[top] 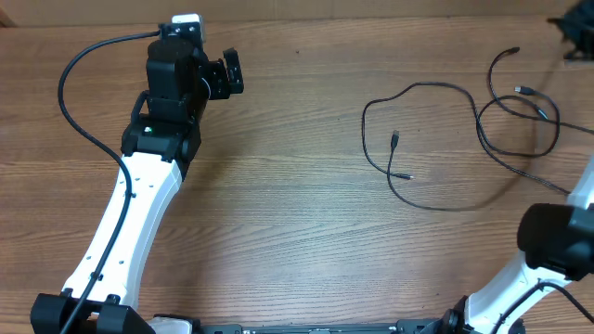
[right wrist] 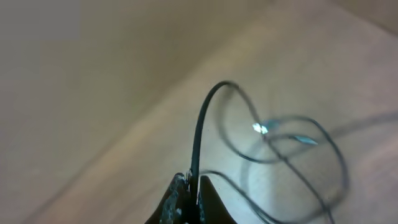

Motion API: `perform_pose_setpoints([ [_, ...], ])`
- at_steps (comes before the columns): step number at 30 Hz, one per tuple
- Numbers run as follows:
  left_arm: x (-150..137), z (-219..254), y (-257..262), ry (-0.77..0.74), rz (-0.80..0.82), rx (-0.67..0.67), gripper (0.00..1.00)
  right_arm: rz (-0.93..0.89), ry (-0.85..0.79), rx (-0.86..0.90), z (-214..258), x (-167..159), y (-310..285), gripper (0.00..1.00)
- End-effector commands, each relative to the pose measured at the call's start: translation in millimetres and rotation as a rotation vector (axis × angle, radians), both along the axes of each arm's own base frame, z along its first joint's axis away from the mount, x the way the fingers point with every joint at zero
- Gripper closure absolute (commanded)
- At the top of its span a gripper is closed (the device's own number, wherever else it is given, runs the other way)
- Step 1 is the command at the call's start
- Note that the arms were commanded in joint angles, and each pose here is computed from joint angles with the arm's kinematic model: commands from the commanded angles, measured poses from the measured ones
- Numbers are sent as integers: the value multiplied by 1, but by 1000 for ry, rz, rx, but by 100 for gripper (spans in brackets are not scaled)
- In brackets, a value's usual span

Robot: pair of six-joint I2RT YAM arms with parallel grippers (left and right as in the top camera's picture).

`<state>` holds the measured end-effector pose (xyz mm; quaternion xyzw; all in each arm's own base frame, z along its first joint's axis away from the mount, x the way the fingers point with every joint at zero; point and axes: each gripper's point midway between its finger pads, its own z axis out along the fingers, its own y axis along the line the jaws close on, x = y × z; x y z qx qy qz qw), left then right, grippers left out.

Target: Untangle cables

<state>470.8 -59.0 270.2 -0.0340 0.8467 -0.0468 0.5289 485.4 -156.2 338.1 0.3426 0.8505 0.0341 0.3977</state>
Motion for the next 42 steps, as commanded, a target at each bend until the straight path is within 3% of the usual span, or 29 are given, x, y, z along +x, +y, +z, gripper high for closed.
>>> perform_pose_setpoints([
  [1,2,3,5,-9,19,3,1,99,-129,-54,56,5,40,96],
  [9,2,4,15,-14,73,29,0,310,-322,-75,124,8,147,96],
  [24,3,5,41,-18,150,46,1,714,-429,-30,144,-21,349,96],
  [33,3,5,44,-16,155,46,1,508,-253,-115,104,-22,312,96],
  [42,4,4,37,-16,120,29,0,251,109,-57,21,-46,247,96],
])
